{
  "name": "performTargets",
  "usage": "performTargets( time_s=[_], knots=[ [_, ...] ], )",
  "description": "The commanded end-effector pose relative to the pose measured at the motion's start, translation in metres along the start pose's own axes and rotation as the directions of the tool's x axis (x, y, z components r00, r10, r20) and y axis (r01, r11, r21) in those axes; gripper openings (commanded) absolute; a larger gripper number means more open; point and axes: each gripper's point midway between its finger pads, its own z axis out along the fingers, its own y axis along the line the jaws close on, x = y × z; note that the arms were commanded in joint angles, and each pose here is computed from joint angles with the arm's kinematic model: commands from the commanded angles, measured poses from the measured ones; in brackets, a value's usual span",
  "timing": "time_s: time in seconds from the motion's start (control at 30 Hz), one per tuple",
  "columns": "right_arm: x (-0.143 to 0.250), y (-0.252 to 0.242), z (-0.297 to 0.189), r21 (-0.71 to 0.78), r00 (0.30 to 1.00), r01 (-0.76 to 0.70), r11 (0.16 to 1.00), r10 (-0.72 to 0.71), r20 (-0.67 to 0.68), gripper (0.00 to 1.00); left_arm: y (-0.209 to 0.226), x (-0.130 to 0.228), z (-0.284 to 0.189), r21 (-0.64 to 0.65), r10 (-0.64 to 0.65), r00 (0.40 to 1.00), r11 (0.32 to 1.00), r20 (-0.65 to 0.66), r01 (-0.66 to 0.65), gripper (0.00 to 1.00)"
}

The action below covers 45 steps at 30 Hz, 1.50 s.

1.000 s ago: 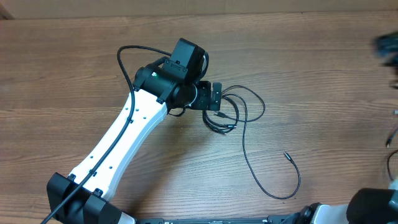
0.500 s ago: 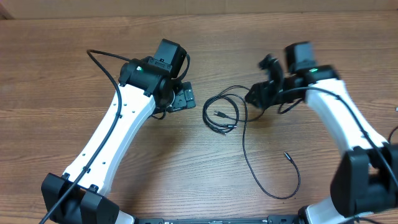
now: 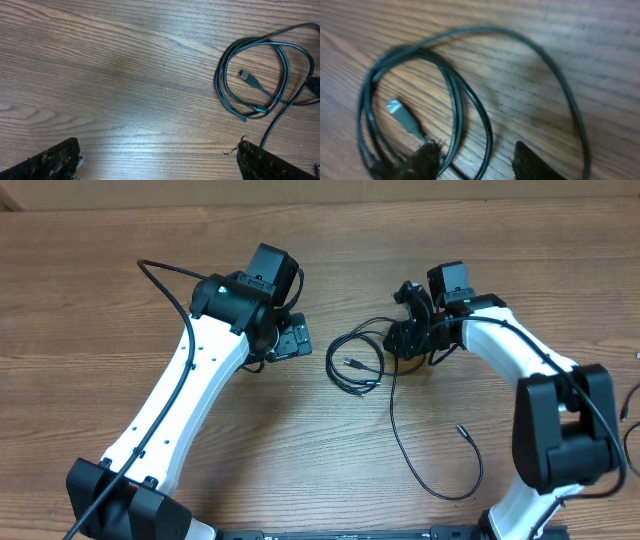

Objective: Untangle cables

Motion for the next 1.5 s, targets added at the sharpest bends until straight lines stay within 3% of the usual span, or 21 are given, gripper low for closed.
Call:
performTargets(
  time_s=[0.0, 0.17, 0.2, 0.27, 0.4, 0.53, 0.63, 0.8, 0.97, 1.1, 1.27, 1.47],
  knots=[
    [0.015, -0.008, 0.021, 0.003, 0.997, -0.041, 0.999, 0.041, -0.064, 0.40, 0.002, -0.003, 0.003, -0.020, -0.019, 1.000, 1.000, 0.008, 0.019, 0.99],
    [0.016, -0.003, 0.033, -0.048, 0.992, -0.108, 0.993, 0.105, -0.071, 0.32, 0.003, -0.003, 0.003, -0.021, -0.019, 1.000, 1.000, 0.008, 0.019, 0.99],
    [0.014, 0.000, 0.033, -0.067, 0.993, -0.107, 0.992, 0.102, -0.065, 0.27, 0.002, -0.003, 0.003, -0.020, -0.019, 1.000, 1.000, 0.009, 0.019, 1.00],
    [0.012, 0.006, 0.033, -0.107, 0.993, -0.108, 0.988, 0.103, -0.058, 0.04, 0.002, -0.004, 0.003, -0.018, -0.019, 1.000, 1.000, 0.010, 0.019, 1.00],
    [0.005, 0.042, 0.025, -0.313, 0.986, -0.165, 0.935, 0.152, -0.064, 0.04, 0.002, -0.004, 0.003, -0.018, -0.019, 1.000, 1.000, 0.010, 0.019, 0.99],
    [-0.010, 0.085, -0.006, -0.598, 0.988, -0.146, 0.788, 0.150, -0.043, 0.04, 0.002, -0.004, 0.003, -0.018, -0.019, 1.000, 1.000, 0.011, 0.019, 1.00],
    [-0.021, 0.089, -0.035, -0.686, 0.981, -0.164, 0.709, 0.188, -0.040, 0.04, 0.001, -0.001, 0.003, -0.016, -0.013, 1.000, 1.000, -0.001, 0.013, 1.00],
    [-0.029, 0.082, -0.089, -0.665, 0.971, -0.183, 0.724, 0.238, -0.008, 0.04, -0.023, 0.008, 0.002, 0.062, 0.131, 0.991, 0.990, -0.010, -0.130, 0.99],
    [-0.031, 0.109, -0.166, -0.633, 0.972, 0.019, 0.774, 0.134, 0.192, 0.04, -0.052, 0.014, -0.001, 0.119, 0.219, 0.975, 0.968, 0.031, -0.221, 1.00],
    [-0.022, 0.142, -0.238, -0.555, 0.919, 0.211, 0.805, 0.029, 0.392, 0.04, -0.074, 0.018, 0.000, 0.159, 0.244, 0.967, 0.954, 0.074, -0.253, 1.00],
    [-0.018, 0.161, -0.309, -0.369, 0.792, 0.336, 0.867, -0.047, 0.609, 0.04, -0.080, 0.024, 0.020, 0.173, 0.198, 0.978, 0.963, 0.070, -0.208, 1.00],
    [-0.012, 0.190, -0.391, -0.139, 0.564, 0.460, 0.877, -0.167, 0.809, 0.04, -0.091, 0.046, 0.052, 0.268, 0.214, 0.977, 0.941, 0.011, -0.209, 1.00]
  ],
)
